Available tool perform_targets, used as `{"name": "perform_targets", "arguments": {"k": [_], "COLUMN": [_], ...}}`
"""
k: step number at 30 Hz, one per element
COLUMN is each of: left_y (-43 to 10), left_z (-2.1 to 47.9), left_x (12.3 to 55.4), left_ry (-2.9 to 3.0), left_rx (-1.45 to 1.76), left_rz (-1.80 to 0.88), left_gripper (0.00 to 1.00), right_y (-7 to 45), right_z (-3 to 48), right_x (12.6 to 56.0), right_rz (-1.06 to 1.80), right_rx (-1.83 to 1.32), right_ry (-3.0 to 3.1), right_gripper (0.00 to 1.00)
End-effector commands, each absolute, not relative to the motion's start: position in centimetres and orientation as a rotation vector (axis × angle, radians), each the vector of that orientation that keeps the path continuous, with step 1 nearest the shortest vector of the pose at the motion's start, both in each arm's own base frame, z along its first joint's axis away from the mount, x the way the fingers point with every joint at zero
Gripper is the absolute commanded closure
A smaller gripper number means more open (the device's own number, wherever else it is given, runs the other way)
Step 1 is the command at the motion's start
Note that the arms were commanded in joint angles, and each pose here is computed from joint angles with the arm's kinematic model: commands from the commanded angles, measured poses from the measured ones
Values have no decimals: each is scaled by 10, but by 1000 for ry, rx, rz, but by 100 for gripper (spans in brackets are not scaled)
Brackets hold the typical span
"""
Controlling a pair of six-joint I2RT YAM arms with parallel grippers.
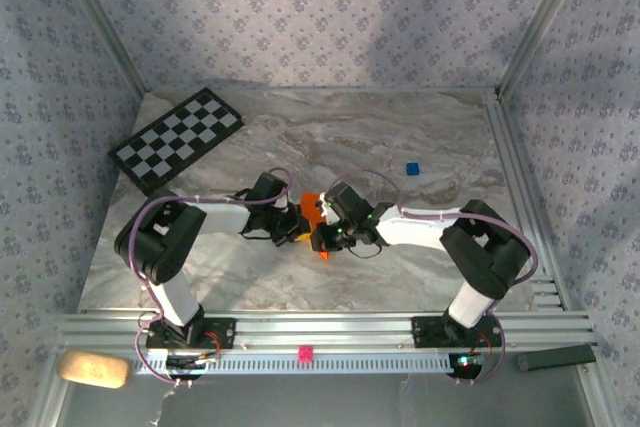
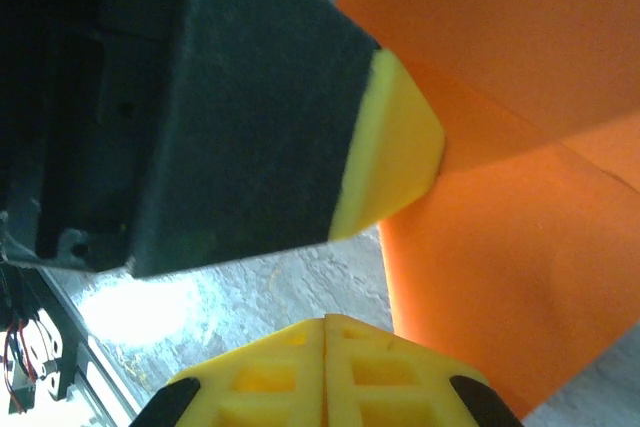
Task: Fold a paper plane with a square sheet of paper (pick it up from the middle)
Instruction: Third fold the triangle at the center of the table.
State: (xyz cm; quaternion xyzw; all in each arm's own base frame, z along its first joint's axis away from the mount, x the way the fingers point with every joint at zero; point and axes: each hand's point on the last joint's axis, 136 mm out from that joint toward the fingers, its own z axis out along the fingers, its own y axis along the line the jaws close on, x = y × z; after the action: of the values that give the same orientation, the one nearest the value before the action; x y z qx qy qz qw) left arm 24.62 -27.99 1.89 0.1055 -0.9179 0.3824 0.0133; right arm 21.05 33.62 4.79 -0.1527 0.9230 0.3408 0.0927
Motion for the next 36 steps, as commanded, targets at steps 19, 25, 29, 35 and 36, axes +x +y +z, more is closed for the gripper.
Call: {"name": "perform_targets", "arguments": {"k": [19,25,29,35,36], "left_y": [-272,-270,-268,-267,-267], "left_z": [3,2,0,-2,-2], "left_x": [240,241,240,240,240], "left_ry": [-2871,-2875,-2879,-2879,-2878], "left_rx": [351,360,368,379,382], "left_rz": [1083,1069,1052,1038,1039], "left_gripper": [100,100,100,100,100], "right_y": [326,321,319,311,309], "right_z": [16,14,15,17,18], "right_x": [197,190,184,173,172], "right_rz": [954,967,1002,1011,1011], "right_rx": [-405,-395,-381,-375,-376], "right_ry": [2874,2886,2887,2891,2895], "right_gripper": [91,90,90,89,89]}}
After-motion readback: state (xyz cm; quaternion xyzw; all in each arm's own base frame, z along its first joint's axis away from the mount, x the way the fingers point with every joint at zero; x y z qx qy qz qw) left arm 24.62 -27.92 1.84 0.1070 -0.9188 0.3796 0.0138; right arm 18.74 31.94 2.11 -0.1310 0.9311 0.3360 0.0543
